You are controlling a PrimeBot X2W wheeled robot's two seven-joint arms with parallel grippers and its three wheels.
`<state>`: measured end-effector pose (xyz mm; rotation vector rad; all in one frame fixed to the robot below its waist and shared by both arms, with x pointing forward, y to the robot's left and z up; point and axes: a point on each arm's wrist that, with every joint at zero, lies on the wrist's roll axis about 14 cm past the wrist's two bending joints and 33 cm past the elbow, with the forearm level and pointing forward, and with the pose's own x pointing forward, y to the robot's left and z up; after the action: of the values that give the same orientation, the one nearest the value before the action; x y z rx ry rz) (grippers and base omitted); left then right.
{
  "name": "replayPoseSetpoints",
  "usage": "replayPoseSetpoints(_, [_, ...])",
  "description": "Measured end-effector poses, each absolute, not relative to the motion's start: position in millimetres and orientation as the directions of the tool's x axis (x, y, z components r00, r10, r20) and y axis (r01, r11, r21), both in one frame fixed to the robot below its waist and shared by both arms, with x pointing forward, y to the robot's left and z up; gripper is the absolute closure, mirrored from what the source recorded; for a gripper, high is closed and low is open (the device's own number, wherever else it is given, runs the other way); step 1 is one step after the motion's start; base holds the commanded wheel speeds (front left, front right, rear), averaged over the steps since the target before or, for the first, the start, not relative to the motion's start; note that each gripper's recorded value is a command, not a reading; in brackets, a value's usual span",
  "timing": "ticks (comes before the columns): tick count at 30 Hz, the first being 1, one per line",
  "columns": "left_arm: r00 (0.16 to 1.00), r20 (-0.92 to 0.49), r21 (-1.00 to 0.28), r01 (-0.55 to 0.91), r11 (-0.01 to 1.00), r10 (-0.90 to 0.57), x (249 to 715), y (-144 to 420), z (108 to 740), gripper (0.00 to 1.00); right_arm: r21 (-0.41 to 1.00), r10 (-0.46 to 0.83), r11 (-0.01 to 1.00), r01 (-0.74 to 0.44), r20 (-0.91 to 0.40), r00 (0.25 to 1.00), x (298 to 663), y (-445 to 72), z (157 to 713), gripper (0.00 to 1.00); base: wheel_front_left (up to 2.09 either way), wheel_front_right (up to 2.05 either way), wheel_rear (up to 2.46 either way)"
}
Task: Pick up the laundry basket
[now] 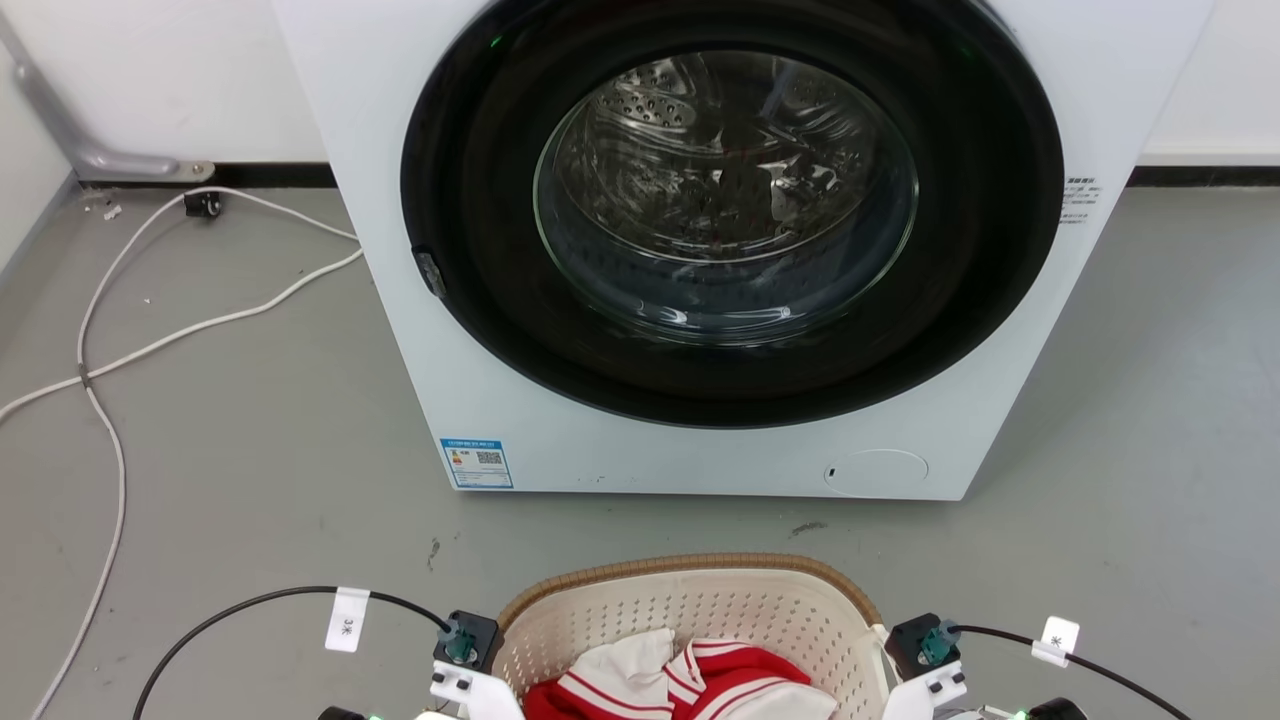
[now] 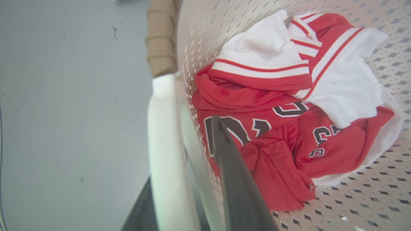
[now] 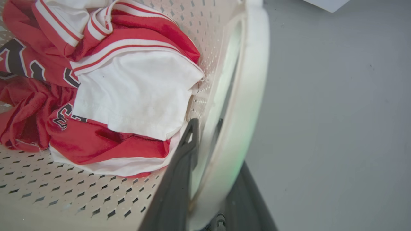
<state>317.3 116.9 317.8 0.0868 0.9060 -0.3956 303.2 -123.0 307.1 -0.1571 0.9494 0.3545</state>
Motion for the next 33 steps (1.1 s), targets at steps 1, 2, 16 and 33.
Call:
replayPoseSetpoints(1, [0.550, -0.780, -0.092, 0.371, 0.924, -0.298, 316.1, 116.6, 318.0, 1.00, 0.023, 0.227, 0.931, -0.364, -0.816, 0.531, 302.3, -123.1, 307.6, 1.00, 0.00, 0.00, 0.00])
replayPoseSetpoints(2, [0.549, -0.781, -0.091, 0.373, 0.923, -0.299, 315.1, 116.4, 318.0, 1.00, 0.023, 0.227, 0.931, -0.364, -0.818, 0.529, 301.0, -123.4, 307.7, 1.00, 0.00, 0.00, 0.00])
replayPoseSetpoints(16, [0.532, -0.791, -0.101, 0.374, 0.922, -0.302, 306.0, 113.9, 315.7, 1.00, 0.024, 0.220, 0.932, -0.361, -0.830, 0.513, 290.4, -129.1, 306.2, 1.00, 0.00, 0.00, 0.00])
replayPoseSetpoints(33, [0.516, -0.800, -0.107, 0.379, 0.919, -0.306, 302.4, 112.0, 312.2, 1.00, 0.035, 0.223, 0.932, -0.360, -0.840, 0.495, 284.7, -130.3, 302.8, 1.00, 0.00, 0.00, 0.00])
